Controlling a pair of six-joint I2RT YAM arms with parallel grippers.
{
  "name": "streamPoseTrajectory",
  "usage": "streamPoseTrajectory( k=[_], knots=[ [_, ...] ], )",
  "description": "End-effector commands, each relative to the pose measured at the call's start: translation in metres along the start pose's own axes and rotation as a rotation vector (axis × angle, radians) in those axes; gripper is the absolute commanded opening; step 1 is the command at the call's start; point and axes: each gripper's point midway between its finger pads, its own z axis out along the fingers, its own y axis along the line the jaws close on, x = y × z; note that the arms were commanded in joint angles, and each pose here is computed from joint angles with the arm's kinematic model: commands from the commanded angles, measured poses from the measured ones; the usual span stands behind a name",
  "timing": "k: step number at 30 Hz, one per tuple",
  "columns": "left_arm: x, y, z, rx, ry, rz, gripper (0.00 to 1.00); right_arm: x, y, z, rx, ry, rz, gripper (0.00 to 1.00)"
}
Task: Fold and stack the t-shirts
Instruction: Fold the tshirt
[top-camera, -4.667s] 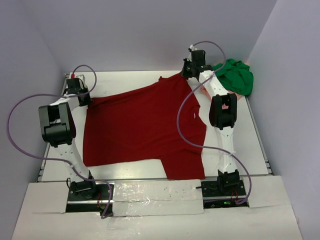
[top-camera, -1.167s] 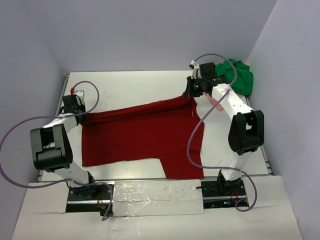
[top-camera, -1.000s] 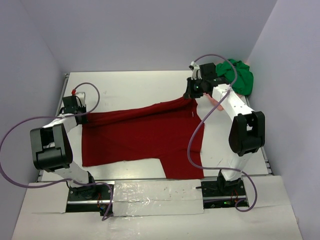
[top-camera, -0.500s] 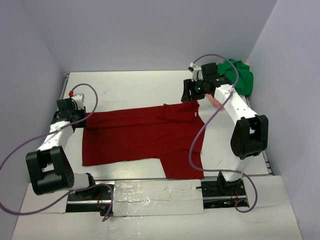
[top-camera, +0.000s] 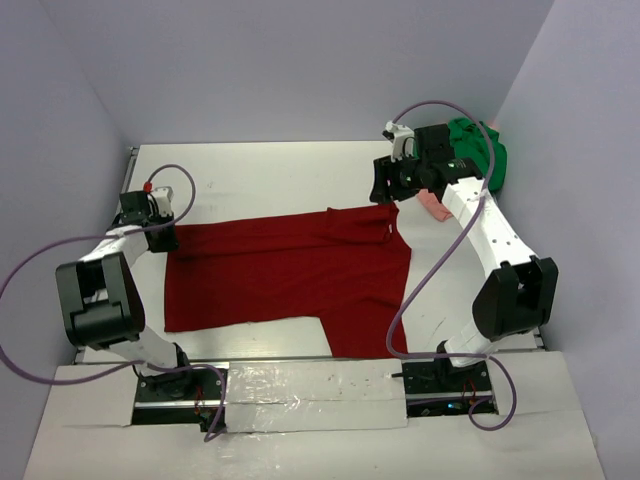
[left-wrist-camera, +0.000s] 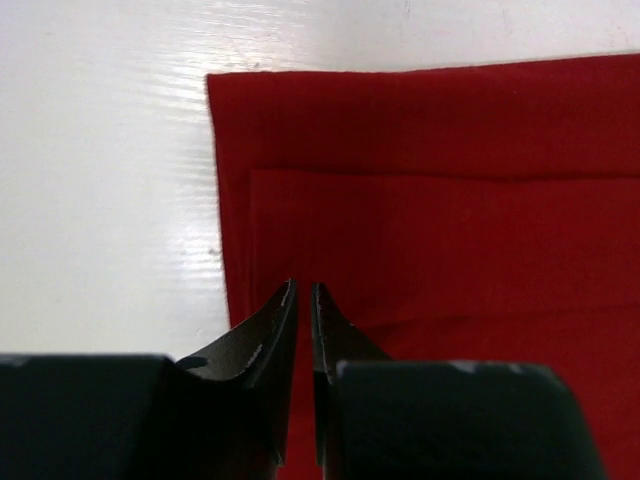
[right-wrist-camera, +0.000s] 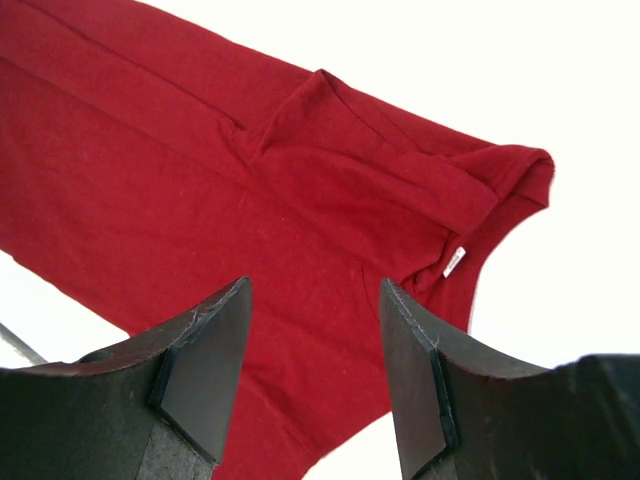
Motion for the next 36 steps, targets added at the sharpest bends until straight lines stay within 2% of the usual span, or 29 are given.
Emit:
streamPoseTrajectory(
  k=[1, 9, 23, 33, 36],
  knots=[
    [-0.027, -0.008, 0.010, 0.061, -0.051, -0.032, 0.18, 0.000, -0.003, -0.015, 0.032, -0.020, -0.032, 0.61],
    [-0.034, -0.001, 0.030, 0.040, -0.080, -0.043, 0.13, 0.012, -0.002, -0.017, 0.029, -0.014, -0.032, 0.61],
    [-0.074, 0.008, 0.008, -0.023, -0.241, -0.050, 0.09, 0.024, -0.005, 0.002, -0.002, 0.042, -0.006, 0.61],
    [-0.058, 0.010, 0.030, -0.019, -0.162, -0.059, 0.07, 0.026, -0.005, 0.003, -0.005, 0.049, -0.008, 0.61],
    [-0.057, 0.009, 0.032, -0.013, -0.141, -0.060, 0.10, 0.026, -0.005, 0.003, -0.004, 0.049, -0.006, 0.61]
  ],
)
